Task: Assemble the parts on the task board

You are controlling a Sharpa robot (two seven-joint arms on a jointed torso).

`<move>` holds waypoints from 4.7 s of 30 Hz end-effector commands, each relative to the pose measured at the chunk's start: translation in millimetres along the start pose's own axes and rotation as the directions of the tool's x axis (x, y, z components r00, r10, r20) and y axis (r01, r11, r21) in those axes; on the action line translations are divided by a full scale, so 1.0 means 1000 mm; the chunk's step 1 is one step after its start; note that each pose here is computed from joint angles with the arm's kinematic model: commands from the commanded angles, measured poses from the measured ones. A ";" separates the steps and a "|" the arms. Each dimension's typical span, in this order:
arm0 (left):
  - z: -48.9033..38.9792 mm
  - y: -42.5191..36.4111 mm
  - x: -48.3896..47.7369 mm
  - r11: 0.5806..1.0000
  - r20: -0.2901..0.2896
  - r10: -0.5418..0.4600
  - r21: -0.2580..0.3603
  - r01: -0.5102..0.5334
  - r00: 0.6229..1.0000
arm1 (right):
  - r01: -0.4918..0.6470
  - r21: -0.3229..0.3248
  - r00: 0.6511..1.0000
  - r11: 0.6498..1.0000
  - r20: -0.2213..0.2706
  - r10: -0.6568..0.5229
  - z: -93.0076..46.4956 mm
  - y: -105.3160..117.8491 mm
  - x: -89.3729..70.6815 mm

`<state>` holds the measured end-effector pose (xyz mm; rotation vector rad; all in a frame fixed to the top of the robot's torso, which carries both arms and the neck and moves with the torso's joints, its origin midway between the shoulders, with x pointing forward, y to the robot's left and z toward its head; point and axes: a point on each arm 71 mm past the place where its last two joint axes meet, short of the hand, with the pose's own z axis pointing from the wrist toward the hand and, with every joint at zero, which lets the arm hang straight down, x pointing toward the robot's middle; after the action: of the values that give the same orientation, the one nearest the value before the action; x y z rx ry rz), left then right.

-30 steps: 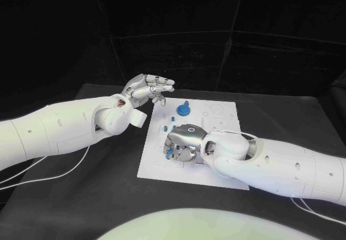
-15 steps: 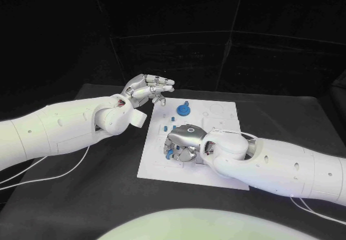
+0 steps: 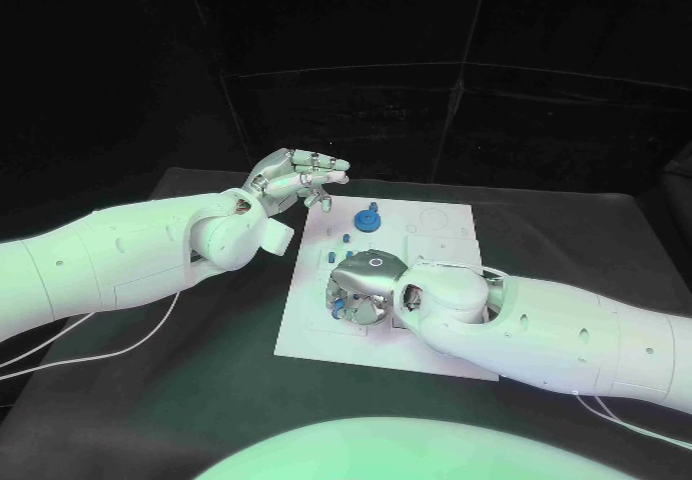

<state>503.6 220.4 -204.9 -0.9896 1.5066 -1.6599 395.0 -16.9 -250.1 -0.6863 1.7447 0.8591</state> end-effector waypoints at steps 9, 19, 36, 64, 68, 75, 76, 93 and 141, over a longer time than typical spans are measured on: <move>0.0004 -0.0013 0.0011 1.000 -0.010 -0.010 0.006 0.010 1.000 | 0.012 -0.005 1.000 1.000 -0.016 -0.012 0.001 0.003 0.003; -0.0001 -0.0013 0.0004 1.000 -0.010 -0.010 0.005 0.010 1.000 | -0.029 -0.025 0.994 0.999 0.101 0.032 -0.003 0.003 -0.005; -0.0022 -0.0013 -0.0037 1.000 -0.001 -0.006 0.002 0.006 1.000 | -0.260 0.071 0.927 0.963 0.298 0.228 -0.072 -0.040 -0.029; -0.0094 0.0026 -0.0079 1.000 0.006 -0.002 -0.009 0.002 1.000 | -0.358 0.660 0.928 0.661 0.174 0.329 -0.179 -0.113 0.004; -0.0099 0.0027 -0.0085 1.000 0.007 -0.001 -0.010 0.001 1.000 | -0.336 0.662 0.935 0.670 0.149 0.322 -0.176 -0.108 0.009; -0.0104 0.0028 -0.0087 1.000 0.006 -0.002 -0.011 0.002 1.000 | -0.315 0.660 0.938 0.682 0.110 0.327 -0.168 -0.103 0.017; -0.0105 0.0028 -0.0089 1.000 0.007 -0.002 -0.011 0.002 1.000 | -0.312 0.661 0.939 0.683 0.104 0.329 -0.167 -0.102 0.019; -0.0112 0.0027 -0.0098 1.000 0.011 0.000 -0.008 0.000 1.000 | -0.273 0.676 0.942 0.684 0.044 0.332 -0.151 -0.096 0.041; -0.0105 0.0032 -0.0068 1.000 0.003 -0.004 -0.009 0.004 1.000 | -0.532 0.558 0.840 0.637 0.249 0.482 -0.127 -0.061 0.033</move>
<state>497.9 232.7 -210.9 -1.0042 1.5199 -1.6356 363.6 -156.6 -265.6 0.3245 1.9798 0.6404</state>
